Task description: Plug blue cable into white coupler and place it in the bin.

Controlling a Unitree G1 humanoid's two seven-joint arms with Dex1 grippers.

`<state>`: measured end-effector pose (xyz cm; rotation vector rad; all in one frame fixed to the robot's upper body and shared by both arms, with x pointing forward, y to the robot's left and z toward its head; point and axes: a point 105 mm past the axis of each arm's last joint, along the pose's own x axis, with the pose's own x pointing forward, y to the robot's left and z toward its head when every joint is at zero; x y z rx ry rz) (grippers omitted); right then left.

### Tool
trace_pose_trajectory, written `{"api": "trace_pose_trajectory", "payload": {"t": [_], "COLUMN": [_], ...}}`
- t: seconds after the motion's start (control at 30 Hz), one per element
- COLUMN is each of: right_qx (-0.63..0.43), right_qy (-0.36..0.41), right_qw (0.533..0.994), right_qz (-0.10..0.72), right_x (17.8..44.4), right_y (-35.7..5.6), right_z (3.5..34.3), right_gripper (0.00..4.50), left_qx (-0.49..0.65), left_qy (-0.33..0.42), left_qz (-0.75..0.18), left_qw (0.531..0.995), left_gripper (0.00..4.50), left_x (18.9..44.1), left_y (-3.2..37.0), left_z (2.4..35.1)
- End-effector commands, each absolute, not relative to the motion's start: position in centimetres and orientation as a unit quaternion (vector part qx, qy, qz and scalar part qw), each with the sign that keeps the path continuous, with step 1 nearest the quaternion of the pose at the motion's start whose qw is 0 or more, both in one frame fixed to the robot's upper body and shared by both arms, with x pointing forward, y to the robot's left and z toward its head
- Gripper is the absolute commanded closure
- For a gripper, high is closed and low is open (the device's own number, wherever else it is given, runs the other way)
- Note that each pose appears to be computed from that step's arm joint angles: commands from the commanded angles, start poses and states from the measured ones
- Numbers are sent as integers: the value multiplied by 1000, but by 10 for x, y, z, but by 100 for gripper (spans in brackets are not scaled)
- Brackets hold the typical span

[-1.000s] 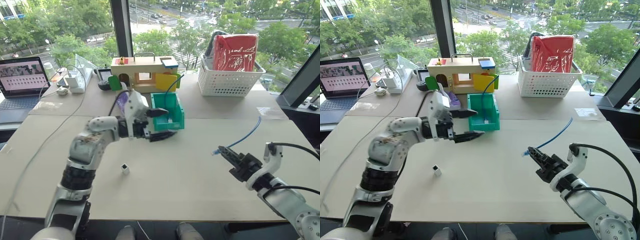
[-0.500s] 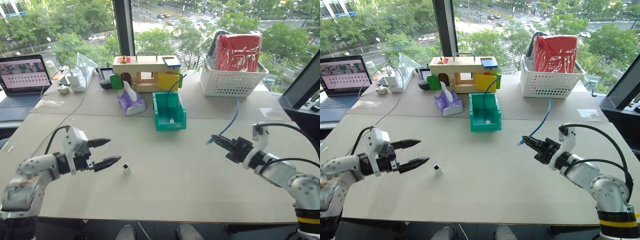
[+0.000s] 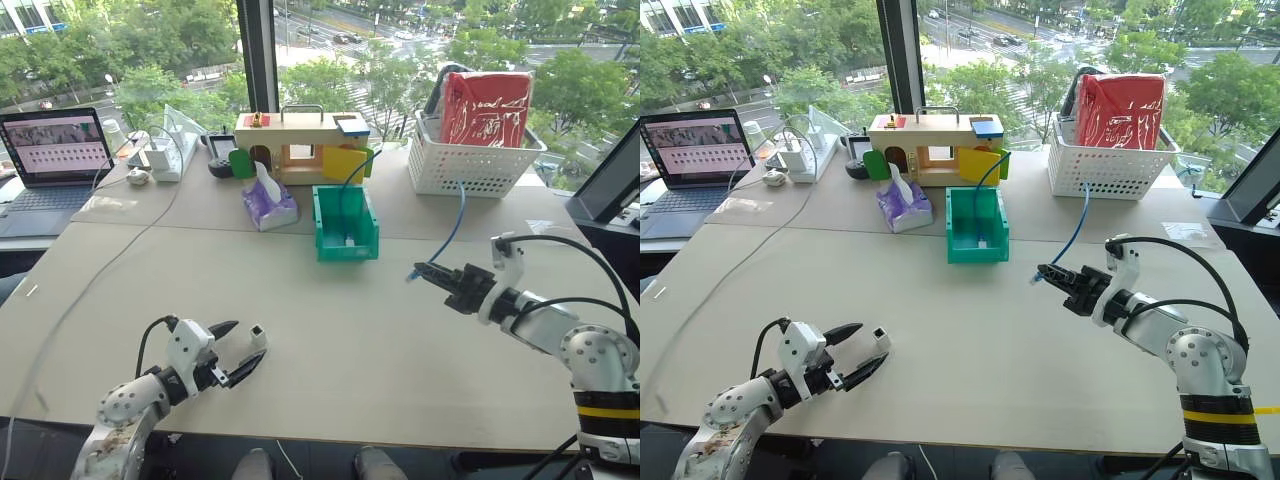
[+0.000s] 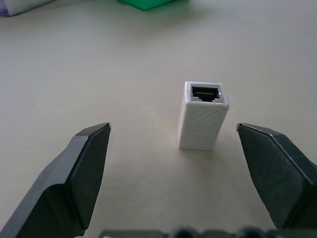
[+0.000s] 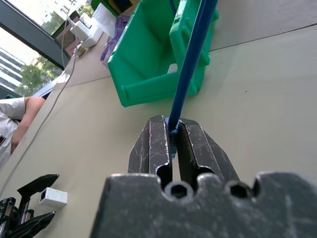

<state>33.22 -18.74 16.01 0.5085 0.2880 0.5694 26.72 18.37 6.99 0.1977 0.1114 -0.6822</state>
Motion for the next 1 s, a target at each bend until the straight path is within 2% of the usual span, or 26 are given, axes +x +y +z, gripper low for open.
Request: {"api": "trace_pose_trajectory", "payload": {"t": [0.03, 0.07, 0.33, 0.43, 0.57, 0.7, 0.9, 1.0], "right_qx": [241, 240, 238, 237, 228, 250, 261, 268], "right_qy": [105, 102, 94, 85, 80, 63, 52, 45], "right_qw": [922, 923, 928, 932, 937, 935, 937, 939], "right_qz": [284, 283, 272, 261, 253, 243, 225, 210], "right_x": [332, 332, 327, 324, 317, 314, 312, 310], "right_y": [-190, -191, -194, -199, -198, -187, -175, -170], "right_z": [180, 181, 184, 187, 188, 188, 180, 179], "right_gripper": [450, 450, 450, 450, 450, 450, 450, 450], "left_qx": [105, 102, 111, 123, 179, 202, 214, 186], "left_qy": [48, 48, 50, 53, 35, 20, 11, 9], "left_qz": [-359, -370, -422, -433, -458, -516, -586, -623], "left_qw": [926, 922, 898, 891, 870, 832, 781, 760], "left_gripper": [64, 79, 386, 387, 387, 387, 387, 387], "left_x": [271, 272, 284, 292, 329, 357, 368, 357], "left_y": [170, 166, 151, 155, 146, 120, 92, 72], "left_z": [61, 60, 56, 60, 81, 109, 135, 145]}}
